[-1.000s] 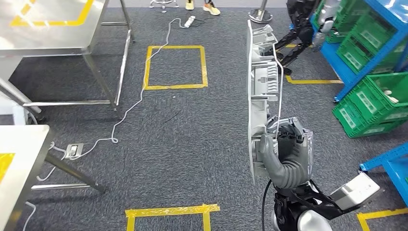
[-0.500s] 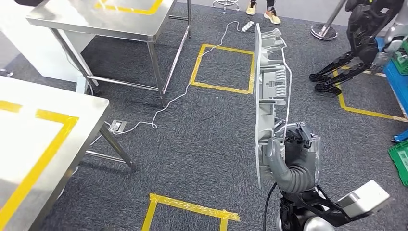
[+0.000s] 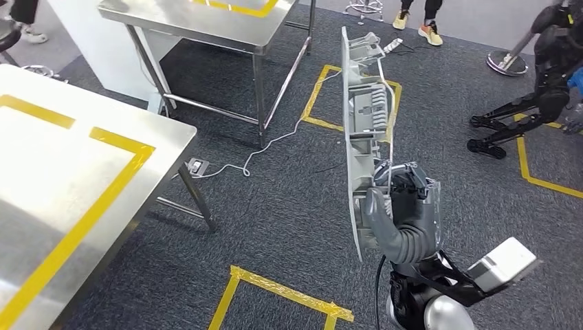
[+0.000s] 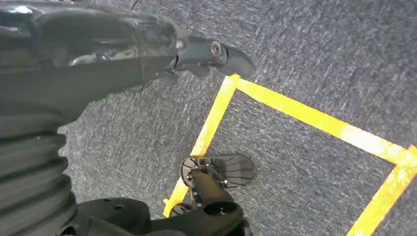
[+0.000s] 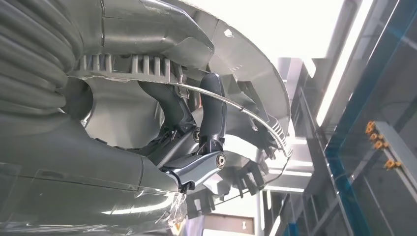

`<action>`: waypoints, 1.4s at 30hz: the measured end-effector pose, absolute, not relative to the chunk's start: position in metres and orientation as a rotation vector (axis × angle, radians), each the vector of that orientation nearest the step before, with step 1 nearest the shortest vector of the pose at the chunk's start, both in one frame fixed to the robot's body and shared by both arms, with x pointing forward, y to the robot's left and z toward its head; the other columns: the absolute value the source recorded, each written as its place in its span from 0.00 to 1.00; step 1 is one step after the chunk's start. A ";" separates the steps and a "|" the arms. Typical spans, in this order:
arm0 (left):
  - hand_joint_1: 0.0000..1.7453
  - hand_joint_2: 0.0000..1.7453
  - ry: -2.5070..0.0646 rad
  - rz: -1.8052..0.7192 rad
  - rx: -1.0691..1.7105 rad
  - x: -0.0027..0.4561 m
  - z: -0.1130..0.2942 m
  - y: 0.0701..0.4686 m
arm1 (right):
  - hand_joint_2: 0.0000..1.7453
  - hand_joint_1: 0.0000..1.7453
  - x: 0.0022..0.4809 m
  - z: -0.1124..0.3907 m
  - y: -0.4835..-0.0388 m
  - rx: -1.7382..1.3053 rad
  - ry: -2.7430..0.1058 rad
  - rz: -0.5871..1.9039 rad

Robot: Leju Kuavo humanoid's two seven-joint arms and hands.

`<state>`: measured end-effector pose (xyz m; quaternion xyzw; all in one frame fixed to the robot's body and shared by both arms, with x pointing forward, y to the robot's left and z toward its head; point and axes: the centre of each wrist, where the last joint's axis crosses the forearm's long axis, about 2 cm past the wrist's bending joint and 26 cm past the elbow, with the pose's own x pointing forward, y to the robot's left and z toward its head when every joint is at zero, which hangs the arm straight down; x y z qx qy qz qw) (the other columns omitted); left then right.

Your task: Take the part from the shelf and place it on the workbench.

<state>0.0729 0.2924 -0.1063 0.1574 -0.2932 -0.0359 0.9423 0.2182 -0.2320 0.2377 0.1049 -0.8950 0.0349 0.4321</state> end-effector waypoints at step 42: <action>0.00 1.00 -0.578 -0.084 0.313 0.075 -0.106 0.287 | 1.00 1.00 0.209 0.230 -0.235 0.210 -2.197 0.087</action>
